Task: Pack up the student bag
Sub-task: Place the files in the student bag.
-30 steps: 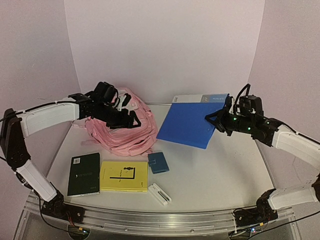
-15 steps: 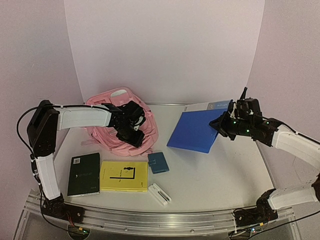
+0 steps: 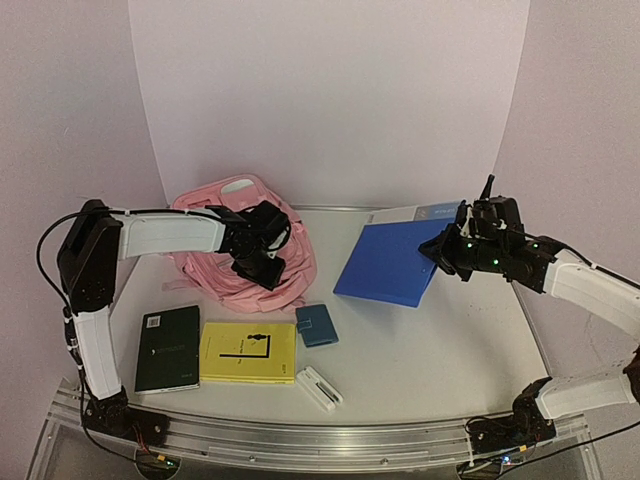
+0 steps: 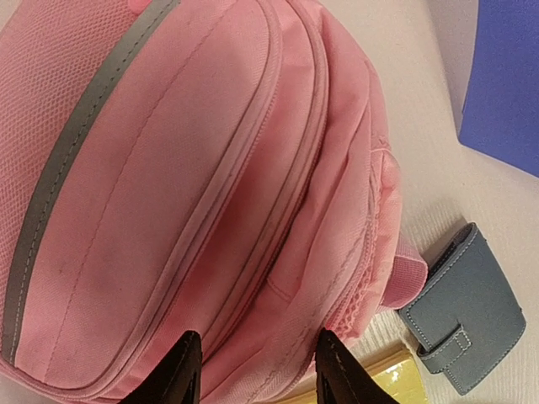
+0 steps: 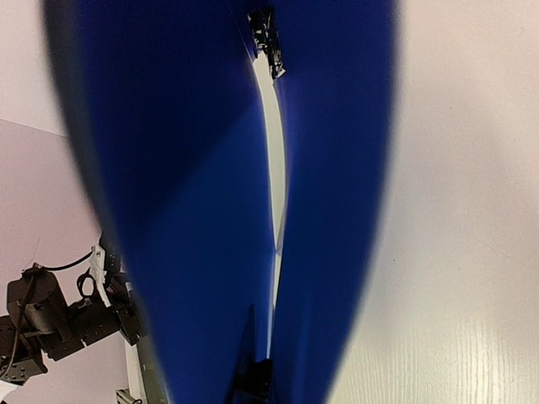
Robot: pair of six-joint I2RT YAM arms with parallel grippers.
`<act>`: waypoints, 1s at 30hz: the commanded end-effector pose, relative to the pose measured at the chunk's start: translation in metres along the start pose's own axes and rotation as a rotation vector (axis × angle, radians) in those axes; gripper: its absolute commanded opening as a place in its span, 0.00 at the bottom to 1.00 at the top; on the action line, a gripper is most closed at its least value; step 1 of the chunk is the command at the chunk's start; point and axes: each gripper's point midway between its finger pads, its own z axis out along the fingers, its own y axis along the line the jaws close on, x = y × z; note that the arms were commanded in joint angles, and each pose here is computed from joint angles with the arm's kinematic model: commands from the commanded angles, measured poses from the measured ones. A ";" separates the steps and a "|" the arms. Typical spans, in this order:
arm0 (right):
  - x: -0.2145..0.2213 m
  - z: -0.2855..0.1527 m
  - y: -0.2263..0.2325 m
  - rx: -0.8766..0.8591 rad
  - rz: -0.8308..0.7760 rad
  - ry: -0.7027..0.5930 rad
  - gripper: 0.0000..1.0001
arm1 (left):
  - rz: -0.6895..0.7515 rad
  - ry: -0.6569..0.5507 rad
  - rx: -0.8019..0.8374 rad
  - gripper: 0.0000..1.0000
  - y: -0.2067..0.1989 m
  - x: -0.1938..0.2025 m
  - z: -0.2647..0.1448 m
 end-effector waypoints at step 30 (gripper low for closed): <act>0.027 -0.050 0.070 -0.338 0.164 0.215 0.00 | 0.030 -0.569 0.255 0.00 -0.041 -0.164 -0.185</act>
